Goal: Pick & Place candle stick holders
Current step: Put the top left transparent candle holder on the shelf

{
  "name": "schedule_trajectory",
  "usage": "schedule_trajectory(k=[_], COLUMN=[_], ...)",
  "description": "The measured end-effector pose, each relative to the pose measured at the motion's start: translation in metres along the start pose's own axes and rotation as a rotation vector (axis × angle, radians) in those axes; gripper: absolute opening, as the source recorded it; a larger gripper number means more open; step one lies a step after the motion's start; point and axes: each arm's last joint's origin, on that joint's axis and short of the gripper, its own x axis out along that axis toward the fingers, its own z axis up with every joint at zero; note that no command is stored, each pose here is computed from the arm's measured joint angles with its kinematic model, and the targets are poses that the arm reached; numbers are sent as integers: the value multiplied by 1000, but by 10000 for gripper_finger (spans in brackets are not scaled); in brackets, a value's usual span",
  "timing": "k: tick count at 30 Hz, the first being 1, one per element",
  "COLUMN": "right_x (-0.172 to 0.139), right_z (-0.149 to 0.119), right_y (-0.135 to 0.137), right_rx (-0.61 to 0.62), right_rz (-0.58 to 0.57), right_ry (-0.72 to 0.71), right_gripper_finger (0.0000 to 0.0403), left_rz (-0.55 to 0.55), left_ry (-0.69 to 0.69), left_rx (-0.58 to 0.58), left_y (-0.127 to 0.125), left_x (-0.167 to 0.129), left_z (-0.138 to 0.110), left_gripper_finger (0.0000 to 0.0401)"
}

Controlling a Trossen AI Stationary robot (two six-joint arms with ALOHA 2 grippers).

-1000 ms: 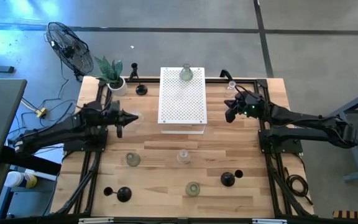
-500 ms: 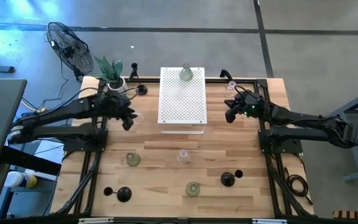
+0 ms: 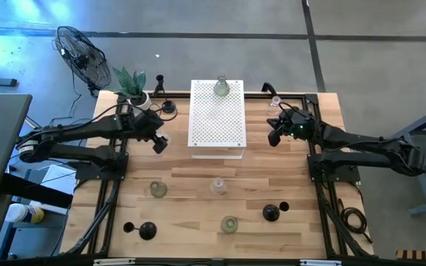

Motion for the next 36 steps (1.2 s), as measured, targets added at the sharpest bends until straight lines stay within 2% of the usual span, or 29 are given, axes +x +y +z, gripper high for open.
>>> schedule_trajectory(k=[4, 17, 23, 32, 36], right_x=[0, 0, 0, 0, 0], right_z=[0, 1, 1, 3, 4], right_y=[0, 0, 0, 1, 1], right_rx=[0, 3, 3, 2, 1], right_rz=[0, 2, 2, 5, 6], right_ry=[0, -13, -13, -31, -38], right_gripper_finger=[1, 1, 1, 1, 2], left_rz=[39, 66, 88, 36, 50], left_ry=[-5, -2, 6, -8, 25], left_rx=[10, 34, 15, 30, 35], left_y=[1, 2, 9, 11, 11], left_x=[0, 0, 13, 14, 19], left_z=[0, -1, -10, -7, -8], left_gripper_finger=[355, 356, 355, 323, 314])
